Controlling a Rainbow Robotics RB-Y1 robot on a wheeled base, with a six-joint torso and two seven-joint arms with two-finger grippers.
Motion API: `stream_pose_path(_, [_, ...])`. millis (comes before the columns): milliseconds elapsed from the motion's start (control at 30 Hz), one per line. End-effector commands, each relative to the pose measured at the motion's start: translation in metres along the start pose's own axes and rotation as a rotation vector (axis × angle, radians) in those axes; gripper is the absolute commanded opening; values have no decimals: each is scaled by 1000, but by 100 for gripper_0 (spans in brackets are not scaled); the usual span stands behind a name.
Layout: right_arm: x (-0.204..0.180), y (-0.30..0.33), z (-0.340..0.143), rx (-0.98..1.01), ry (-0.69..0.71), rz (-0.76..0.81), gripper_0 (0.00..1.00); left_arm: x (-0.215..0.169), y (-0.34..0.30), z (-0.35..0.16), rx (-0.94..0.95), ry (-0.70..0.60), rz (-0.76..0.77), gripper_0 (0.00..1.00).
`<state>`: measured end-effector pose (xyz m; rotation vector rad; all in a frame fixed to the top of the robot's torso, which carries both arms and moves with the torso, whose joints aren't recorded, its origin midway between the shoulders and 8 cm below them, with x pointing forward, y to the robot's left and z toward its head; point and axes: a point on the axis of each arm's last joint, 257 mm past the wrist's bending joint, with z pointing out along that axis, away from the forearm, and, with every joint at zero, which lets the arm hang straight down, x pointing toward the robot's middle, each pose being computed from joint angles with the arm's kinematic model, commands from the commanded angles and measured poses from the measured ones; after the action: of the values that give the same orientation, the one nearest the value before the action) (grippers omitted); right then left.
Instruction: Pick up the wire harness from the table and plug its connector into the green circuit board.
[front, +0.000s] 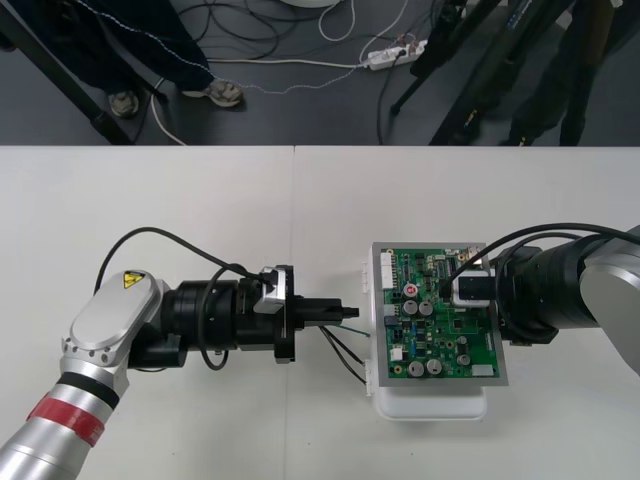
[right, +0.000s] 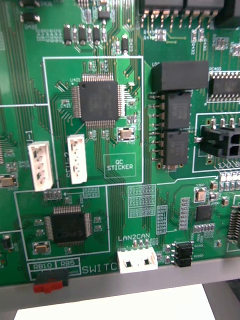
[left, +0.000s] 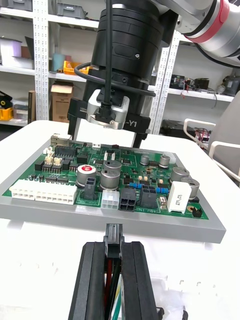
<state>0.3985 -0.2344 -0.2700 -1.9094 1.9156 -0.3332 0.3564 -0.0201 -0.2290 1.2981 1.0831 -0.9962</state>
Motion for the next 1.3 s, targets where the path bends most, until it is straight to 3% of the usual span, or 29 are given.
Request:
stream_pose_path(33, [-19, 4, -4, 3, -38, -39, 100, -12, 7, 8, -44, -32, -42, 0])
stream_pose_path(467, [-20, 5, -4, 2, -44, -158, 100, -13, 3, 18, -60, -27, -36, 0])
stream_pose_path(1300, [-21, 5, -4, 1, -46, -149, 100, -10, 0, 28, -85, -28, -38, 0])
